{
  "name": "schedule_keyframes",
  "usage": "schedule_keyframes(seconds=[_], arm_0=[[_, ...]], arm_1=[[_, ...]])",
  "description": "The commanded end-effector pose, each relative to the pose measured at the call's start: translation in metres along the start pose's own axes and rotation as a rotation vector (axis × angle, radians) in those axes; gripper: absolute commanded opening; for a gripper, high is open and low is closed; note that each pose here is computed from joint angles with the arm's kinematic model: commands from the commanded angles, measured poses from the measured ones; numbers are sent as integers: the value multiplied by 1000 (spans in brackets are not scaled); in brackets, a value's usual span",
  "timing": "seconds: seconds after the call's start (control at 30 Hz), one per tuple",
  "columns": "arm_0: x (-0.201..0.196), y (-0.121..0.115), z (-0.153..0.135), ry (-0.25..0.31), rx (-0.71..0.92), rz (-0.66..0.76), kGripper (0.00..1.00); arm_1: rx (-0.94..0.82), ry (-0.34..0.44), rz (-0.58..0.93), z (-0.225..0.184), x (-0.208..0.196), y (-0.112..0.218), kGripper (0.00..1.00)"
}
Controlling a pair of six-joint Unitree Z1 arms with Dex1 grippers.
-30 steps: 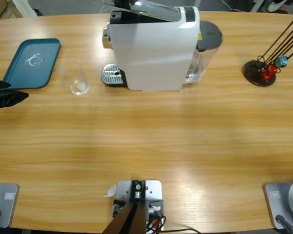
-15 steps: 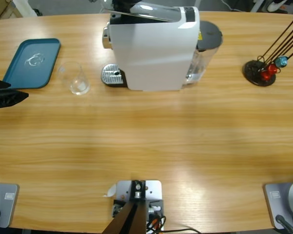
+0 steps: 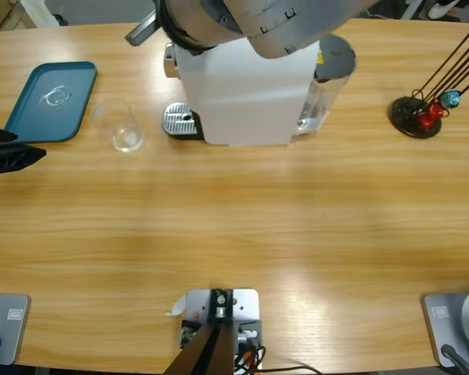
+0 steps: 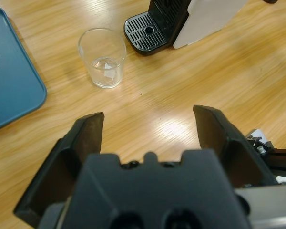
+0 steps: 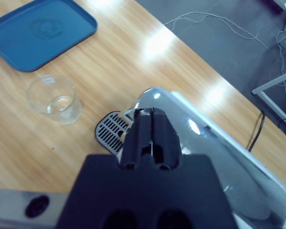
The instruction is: Pour coffee
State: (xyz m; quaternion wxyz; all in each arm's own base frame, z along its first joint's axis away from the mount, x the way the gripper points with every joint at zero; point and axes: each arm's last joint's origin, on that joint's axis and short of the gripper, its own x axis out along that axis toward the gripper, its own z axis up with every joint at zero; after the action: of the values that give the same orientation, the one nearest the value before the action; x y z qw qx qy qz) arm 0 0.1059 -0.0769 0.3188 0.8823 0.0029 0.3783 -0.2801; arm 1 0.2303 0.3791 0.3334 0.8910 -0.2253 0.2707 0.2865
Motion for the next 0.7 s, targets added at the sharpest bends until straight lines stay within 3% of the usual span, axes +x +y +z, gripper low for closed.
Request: schedule_keyframes(seconds=[0.03,0.33,0.47,0.57,0.6,0.7], arm_0=[[8,3,-10,43,-16,1,807],[9,3,-10,47,-17,1,807],[8,3,-10,45,-17,1,807],[6,3,-11,36,-16,-1,807],[5,3,-12,32,-16,0,809],[6,3,-11,17,-16,5,814]], arm_1=[[-76,197,-4,-55,43,24,0],[135,-120,26,1,-97,-54,0],[181,-219,30,6,-144,-79,0],[191,-246,98,1,-168,-87,0],[192,-237,125,-4,-171,-88,89],[180,-174,104,-40,-172,-91,757]])
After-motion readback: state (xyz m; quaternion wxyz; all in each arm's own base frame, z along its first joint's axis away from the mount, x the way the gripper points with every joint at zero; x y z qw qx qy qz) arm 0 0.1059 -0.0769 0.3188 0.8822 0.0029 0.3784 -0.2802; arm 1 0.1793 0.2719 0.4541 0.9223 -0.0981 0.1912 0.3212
